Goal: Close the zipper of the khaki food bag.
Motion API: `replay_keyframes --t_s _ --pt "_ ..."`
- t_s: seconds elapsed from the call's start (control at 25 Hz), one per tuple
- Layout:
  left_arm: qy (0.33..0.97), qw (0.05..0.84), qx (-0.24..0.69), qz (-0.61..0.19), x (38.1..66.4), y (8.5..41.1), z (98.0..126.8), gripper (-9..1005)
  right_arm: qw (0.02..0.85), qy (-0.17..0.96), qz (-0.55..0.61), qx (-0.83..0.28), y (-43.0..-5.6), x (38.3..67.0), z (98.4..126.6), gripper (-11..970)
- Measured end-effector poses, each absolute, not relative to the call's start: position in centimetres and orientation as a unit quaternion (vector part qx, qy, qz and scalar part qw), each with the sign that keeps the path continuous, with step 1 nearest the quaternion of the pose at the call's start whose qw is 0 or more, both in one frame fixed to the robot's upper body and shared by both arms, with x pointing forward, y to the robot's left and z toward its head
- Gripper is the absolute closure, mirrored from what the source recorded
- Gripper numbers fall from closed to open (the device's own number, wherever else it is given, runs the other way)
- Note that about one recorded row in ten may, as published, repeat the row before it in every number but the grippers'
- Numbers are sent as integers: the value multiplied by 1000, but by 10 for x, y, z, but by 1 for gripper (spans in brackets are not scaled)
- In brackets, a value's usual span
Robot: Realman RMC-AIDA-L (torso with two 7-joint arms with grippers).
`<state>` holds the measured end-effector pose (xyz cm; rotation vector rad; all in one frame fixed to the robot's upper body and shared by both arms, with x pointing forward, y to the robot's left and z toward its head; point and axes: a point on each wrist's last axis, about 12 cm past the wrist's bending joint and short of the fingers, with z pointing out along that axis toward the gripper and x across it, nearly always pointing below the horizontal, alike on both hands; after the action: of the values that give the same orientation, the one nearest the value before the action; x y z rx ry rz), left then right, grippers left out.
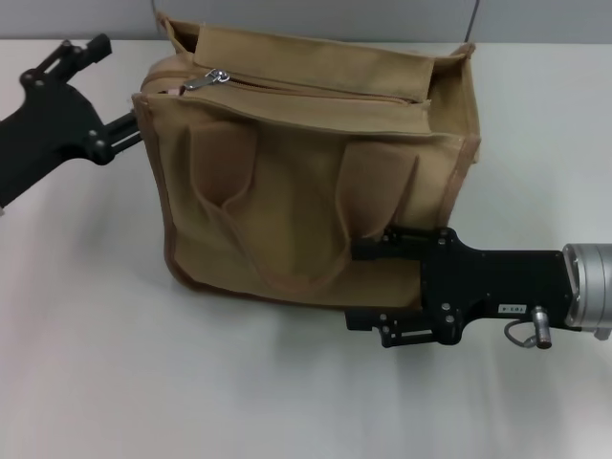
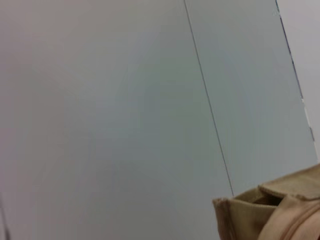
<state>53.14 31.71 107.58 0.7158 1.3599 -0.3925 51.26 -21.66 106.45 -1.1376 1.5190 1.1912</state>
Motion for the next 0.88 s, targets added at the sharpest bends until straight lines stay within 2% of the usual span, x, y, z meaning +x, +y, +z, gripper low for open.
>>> replay_keyframes --t_s 0.36,0.48,0.88 --pt "610 708 314 -168 528 321 1075 177 436 610 479 -456 -217 512 1065 132" --pt "607 711 317 -160 529 320 1075 369 436 610 479 -457 -216 513 1065 132" --pt "600 713 324 -165 530 315 1075 562 447 605 489 -441 -215 511 1065 132"
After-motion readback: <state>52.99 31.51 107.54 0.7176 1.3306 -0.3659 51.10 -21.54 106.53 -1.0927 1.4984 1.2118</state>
